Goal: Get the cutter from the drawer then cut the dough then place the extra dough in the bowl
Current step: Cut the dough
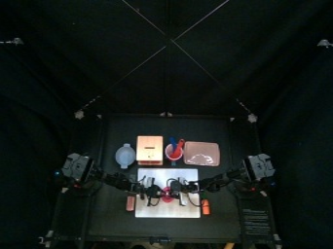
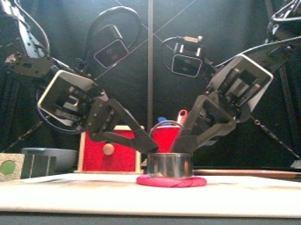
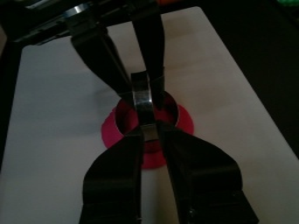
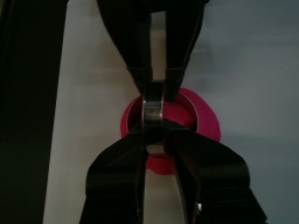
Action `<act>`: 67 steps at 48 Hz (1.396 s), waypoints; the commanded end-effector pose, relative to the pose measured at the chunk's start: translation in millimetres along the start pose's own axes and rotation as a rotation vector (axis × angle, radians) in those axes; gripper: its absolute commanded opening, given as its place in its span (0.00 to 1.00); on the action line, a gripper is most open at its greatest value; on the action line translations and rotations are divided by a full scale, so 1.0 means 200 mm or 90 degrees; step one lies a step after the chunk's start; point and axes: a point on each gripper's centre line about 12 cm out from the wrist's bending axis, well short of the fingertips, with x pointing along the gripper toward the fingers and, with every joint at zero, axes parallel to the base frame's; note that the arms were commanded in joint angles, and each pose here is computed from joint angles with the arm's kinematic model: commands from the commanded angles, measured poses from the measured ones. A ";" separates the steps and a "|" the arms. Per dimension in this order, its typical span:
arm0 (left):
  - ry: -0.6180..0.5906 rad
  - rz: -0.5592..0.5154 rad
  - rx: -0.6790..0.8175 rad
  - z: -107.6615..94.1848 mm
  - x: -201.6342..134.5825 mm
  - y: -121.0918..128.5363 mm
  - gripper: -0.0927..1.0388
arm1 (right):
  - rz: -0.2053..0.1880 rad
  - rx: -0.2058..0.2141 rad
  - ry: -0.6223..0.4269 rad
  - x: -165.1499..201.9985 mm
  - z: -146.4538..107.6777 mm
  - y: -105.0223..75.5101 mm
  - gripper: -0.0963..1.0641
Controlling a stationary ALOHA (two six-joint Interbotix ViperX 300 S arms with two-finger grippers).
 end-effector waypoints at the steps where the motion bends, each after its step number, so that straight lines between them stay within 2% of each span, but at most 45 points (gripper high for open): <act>1: 0.006 -0.027 0.035 0.00 -0.03 -0.08 0.67 | -0.006 0.017 -0.044 -0.04 0.12 -0.04 0.68; 6: -0.005 -0.024 0.045 0.03 -0.05 -0.07 0.71 | -0.003 0.012 -0.052 -0.04 0.15 -0.03 0.75; 14: -0.018 -0.012 0.046 0.07 -0.06 -0.03 0.73 | 0.000 0.008 -0.062 -0.04 0.18 -0.02 0.81; 28: -0.032 0.028 0.029 0.11 -0.07 0.11 0.73 | 0.009 -0.002 -0.057 -0.04 0.19 0.02 0.81; 37: -0.049 0.052 0.052 0.16 -0.09 0.19 0.73 | 0.012 -0.005 -0.056 -0.04 0.19 0.03 0.81; 60: -0.098 0.068 0.077 0.30 -0.14 0.23 0.73 | 0.021 -0.029 -0.073 -0.07 0.23 0.04 0.81; 67: -0.101 0.076 0.078 0.31 -0.15 0.25 0.73 | 0.021 -0.030 -0.077 -0.08 0.24 0.04 0.81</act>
